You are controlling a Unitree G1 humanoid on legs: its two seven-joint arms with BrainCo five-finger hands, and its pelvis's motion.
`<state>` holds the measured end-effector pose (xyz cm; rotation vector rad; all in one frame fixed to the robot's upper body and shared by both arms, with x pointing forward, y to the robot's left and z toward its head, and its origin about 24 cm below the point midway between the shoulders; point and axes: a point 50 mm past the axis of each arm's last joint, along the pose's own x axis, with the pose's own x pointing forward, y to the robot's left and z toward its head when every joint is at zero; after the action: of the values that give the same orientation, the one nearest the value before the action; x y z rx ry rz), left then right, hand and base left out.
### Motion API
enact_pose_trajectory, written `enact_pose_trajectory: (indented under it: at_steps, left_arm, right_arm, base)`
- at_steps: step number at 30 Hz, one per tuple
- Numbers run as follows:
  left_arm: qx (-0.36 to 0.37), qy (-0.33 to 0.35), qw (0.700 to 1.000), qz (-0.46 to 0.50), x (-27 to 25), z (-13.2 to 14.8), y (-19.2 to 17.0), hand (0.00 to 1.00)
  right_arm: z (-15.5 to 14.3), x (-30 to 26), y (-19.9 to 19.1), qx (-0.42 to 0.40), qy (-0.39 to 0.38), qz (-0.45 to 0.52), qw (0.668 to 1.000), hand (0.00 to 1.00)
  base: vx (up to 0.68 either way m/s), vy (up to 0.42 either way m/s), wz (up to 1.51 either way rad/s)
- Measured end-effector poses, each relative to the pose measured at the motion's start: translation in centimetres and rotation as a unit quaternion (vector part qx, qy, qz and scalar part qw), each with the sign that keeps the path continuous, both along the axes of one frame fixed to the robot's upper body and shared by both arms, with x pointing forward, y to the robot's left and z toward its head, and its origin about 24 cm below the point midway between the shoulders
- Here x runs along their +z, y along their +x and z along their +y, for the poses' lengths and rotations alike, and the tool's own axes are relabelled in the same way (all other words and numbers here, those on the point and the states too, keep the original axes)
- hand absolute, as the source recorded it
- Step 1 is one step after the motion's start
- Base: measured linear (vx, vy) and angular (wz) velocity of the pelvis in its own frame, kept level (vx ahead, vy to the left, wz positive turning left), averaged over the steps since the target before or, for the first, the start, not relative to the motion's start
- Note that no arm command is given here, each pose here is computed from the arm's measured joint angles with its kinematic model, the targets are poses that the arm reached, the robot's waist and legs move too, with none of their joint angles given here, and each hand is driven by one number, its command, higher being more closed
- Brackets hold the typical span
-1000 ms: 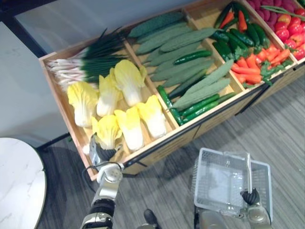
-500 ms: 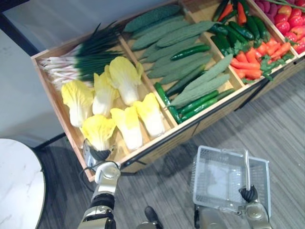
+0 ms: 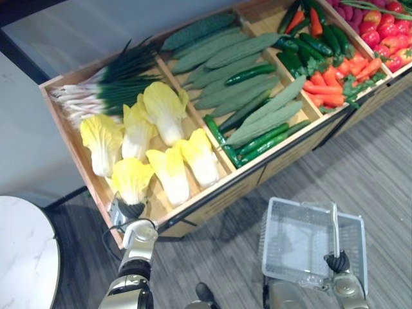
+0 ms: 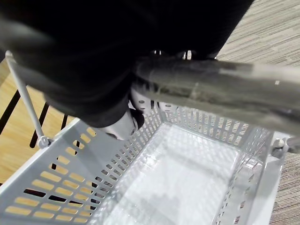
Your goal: Pick vegetable in the basket
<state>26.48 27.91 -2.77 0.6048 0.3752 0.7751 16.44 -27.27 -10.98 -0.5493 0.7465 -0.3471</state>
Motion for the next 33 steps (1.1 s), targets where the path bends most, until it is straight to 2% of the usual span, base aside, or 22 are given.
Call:
enact_pose_trajectory:
  at_steps: [8,11,19,25,33]
  left_arm:
    - [-0.022,-0.012,1.0,0.006,0.0,-0.3,0.4,1.0]
    - [-0.052,-0.064,0.996,-0.032,0.0,-3.3,0.0,1.0]
    - [-0.096,-0.093,0.979,-0.154,3.3,-8.1,-1.5,1.0]
    - [-0.087,-0.104,0.97,-0.204,5.0,-9.0,-1.8,1.0]
    - [-0.07,-0.074,0.953,-0.285,8.6,-9.1,-1.9,1.0]
  right_arm:
    - [-1.0,0.1,-0.4,-0.01,-0.003,0.014,1.0,1.0]
    - [-1.5,-0.1,-1.1,-0.035,0.0,0.019,0.999,1.0]
    - [-2.0,-0.9,-4.0,-0.082,0.01,0.038,0.996,1.0]
    - [-1.5,-1.4,-5.2,-0.072,0.006,0.059,0.996,1.0]
    - [-0.5,-2.1,-6.8,-0.074,0.017,0.077,0.994,1.0]
  base:
    - [-0.03,-0.035,0.11]
    - [0.0,-0.051,0.41]
    - [0.0,-0.021,0.14]
    - [-0.08,-0.041,0.03]
    - [-0.04,-0.022,0.01]
